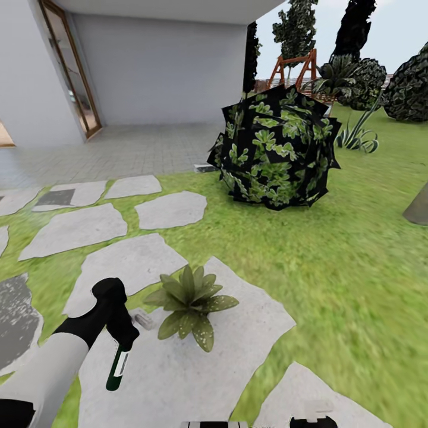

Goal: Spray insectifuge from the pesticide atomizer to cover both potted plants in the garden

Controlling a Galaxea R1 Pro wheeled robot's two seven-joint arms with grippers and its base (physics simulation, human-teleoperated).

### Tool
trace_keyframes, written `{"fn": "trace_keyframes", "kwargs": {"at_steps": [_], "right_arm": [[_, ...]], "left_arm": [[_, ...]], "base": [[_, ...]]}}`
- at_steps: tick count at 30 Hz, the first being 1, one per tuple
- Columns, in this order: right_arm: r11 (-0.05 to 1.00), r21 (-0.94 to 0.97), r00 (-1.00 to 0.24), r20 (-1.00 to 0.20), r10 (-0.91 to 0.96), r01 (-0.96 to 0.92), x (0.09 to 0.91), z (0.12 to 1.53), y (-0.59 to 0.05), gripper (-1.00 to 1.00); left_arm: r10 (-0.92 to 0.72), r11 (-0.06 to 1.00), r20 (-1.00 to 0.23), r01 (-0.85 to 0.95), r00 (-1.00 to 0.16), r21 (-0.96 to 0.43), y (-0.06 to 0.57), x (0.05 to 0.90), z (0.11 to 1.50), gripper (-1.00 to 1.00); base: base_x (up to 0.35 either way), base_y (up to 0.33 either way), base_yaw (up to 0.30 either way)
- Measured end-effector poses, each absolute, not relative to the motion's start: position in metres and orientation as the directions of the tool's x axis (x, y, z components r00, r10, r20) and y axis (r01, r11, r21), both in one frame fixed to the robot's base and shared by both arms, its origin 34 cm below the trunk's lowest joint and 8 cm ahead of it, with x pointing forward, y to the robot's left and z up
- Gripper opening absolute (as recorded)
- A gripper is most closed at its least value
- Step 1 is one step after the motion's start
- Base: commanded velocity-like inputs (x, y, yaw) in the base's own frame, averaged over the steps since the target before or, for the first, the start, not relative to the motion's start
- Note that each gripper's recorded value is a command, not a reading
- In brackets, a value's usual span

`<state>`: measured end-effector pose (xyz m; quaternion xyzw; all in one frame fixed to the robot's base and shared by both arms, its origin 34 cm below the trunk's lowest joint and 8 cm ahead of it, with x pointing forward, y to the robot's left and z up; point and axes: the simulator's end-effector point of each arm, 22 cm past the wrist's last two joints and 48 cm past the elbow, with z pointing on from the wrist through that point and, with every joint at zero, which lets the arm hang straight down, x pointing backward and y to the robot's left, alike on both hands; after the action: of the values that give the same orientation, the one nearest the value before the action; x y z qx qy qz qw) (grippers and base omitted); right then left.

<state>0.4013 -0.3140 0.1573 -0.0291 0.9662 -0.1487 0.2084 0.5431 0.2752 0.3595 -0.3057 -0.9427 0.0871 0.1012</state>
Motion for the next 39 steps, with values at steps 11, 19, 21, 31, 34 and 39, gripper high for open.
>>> {"fn": "trace_keyframes", "kwargs": {"at_steps": [11, 19, 21, 31, 34, 39], "right_arm": [[0.954, -0.299, -0.911, -0.394, -0.118, 0.006, 0.401, 0.157, -0.314, 1.00], [0.954, -0.299, -0.911, -0.395, -0.119, 0.005, 0.402, 0.157, -0.314, 1.00], [0.954, -0.299, -0.911, -0.395, -0.119, 0.005, 0.402, 0.157, -0.314, 1.00], [0.954, -0.299, -0.910, -0.396, -0.119, 0.006, 0.402, 0.158, -0.314, 1.00], [0.954, -0.299, -0.910, -0.397, -0.119, 0.006, 0.402, 0.158, -0.314, 1.00], [0.954, -0.299, -0.910, -0.396, -0.119, 0.006, 0.402, 0.158, -0.314, 1.00]], "left_arm": [[0.593, 0.798, 0.136, 0.555, -0.794, -0.236, 0.272, 0.541, 0.358, -1.00], [0.583, 0.806, 0.206, 0.526, -0.786, -0.272, 0.281, 0.497, 0.333, -1.00], [0.580, 0.807, 0.221, 0.517, -0.784, -0.284, 0.283, 0.484, 0.326, -1.00], [0.584, 0.803, 0.204, 0.521, -0.786, -0.290, 0.274, 0.489, 0.329, -1.00], [0.583, 0.804, 0.200, 0.522, -0.788, -0.285, 0.275, 0.493, 0.331, -1.00], [0.581, 0.805, 0.200, 0.522, -0.789, -0.281, 0.278, 0.493, 0.331, -1.00]], "base": [[0.000, 0.002, -0.265], [0.000, 0.000, -0.012], [0.000, 0.000, 0.000], [0.021, 0.119, 0.000], [0.069, 0.278, 0.000], [0.014, 0.076, 0.000]]}}
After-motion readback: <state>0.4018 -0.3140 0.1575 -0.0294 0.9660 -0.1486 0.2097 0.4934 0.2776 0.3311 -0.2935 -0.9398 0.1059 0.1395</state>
